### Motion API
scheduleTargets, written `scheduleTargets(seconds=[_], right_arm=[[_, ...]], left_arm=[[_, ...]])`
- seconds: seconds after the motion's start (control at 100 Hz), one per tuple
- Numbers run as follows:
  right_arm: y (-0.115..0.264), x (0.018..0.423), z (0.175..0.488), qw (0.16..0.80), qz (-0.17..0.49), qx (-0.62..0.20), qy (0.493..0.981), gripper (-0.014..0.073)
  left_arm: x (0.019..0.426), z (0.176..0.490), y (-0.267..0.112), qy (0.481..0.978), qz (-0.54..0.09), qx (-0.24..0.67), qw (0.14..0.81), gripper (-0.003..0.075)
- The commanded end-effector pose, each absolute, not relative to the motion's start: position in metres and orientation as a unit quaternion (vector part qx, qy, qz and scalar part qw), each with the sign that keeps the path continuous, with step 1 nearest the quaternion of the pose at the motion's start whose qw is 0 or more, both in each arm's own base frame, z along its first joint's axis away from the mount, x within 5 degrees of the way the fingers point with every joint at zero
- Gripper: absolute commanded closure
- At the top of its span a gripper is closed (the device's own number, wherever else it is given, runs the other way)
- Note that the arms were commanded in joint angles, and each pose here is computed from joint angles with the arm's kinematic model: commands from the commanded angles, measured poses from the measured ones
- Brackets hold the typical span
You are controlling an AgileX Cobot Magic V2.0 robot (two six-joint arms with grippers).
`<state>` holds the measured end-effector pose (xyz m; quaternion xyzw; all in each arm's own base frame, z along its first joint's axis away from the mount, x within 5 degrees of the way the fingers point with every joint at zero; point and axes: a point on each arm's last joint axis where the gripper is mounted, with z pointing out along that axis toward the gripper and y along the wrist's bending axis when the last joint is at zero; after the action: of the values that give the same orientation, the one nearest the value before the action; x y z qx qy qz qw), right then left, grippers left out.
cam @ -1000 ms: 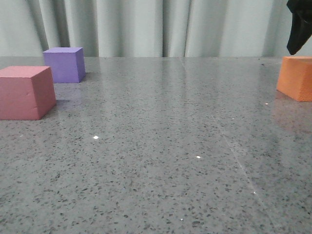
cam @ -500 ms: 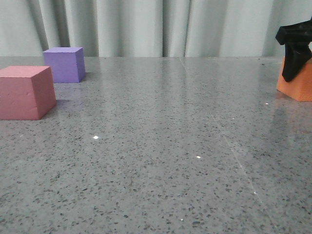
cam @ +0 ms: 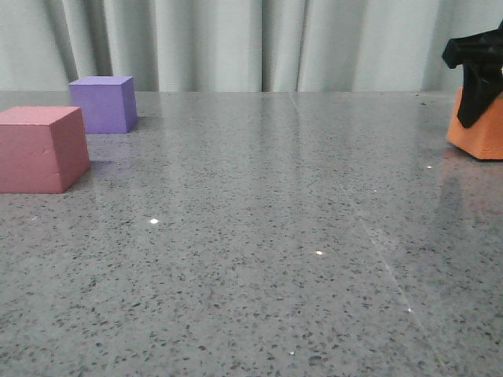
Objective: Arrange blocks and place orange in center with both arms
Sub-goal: 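Lift the orange cube with the right gripper toward the table center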
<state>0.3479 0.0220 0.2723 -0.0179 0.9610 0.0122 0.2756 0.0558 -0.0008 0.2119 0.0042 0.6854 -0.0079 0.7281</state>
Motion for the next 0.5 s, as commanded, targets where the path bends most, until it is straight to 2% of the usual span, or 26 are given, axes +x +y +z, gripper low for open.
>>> scheduleTargets(seconds=[0.0, 0.32, 0.49], right_arm=[[0.034, 0.344, 0.311, 0.329, 0.026, -0.033, 0.943, 0.0435], [0.114, 0.338, 0.365, 0.385, 0.114, -0.049, 0.914, 0.0435], [0.154, 0.342, 0.367, 0.379, 0.141, -0.059, 0.913, 0.0435]], left_arm=[[0.055, 0.202, -0.002, 0.666, -0.014, 0.004, 0.746, 0.0739], [0.055, 0.202, -0.002, 0.666, -0.014, 0.004, 0.746, 0.0739], [0.055, 0.202, -0.002, 0.666, -0.014, 0.004, 0.746, 0.0739]])
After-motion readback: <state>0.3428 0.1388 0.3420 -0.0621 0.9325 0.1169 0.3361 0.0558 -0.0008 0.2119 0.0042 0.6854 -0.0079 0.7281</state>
